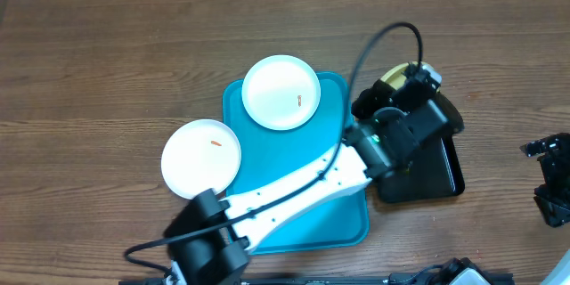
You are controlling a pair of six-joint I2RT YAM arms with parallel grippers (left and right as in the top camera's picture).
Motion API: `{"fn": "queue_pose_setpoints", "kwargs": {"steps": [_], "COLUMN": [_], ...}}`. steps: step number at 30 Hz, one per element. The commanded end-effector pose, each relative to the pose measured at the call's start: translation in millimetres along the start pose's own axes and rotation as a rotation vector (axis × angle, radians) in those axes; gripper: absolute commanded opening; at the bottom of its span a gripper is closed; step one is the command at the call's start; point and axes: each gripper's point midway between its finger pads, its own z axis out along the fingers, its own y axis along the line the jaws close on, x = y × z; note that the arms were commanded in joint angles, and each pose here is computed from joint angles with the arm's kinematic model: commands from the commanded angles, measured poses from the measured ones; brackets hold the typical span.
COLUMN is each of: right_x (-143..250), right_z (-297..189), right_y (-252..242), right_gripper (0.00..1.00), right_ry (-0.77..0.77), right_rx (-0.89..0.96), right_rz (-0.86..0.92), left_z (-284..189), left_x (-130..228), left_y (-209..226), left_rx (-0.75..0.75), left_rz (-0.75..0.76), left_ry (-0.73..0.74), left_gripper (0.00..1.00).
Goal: Clean dirty plates on tray and stack at the side
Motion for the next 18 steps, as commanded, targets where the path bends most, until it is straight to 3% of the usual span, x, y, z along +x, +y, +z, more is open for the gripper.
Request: {"fn": "queue_pose_setpoints", "kwargs": {"steps": [1,3,7,10,18], "right_x": [-1.4,-1.1,-1.6,-1.8,-1.8], "right_z": [-3.3,-3.3,-3.3,-3.3,-3.3], "right_y": [2.3,2.2,2.3,2.4,2.5], "right_gripper": [1.00,1.00,1.00,1.00,1.00], "right_ry": [-0.007,-0.006,-0.008,-0.009,-0.009], "right_rx": [-0.009,-0.009,-0.009,-0.009,-0.010], "right_rz": [0.002,0.003,0.002,0.002,0.002], "left_z": [-23.6,-30.4,-44.6,-49.9,-59.2], "left_x": [-33.6,-41.4,-52.2,-60.4,-76.5], "left_y": [44.1,36.7,74.7,65.5,57.1], "left_rx": [0.011,0.089,-0.125,-0.079,-0.082], "left_rz": [-0.184,-0.065,-0.066,0.041,0.147], "left_ry": [-0.068,-0.093,-0.136,-0.163,-0.223], "left_gripper": [0.04,0.04,0.04,0.04,0.04]}}
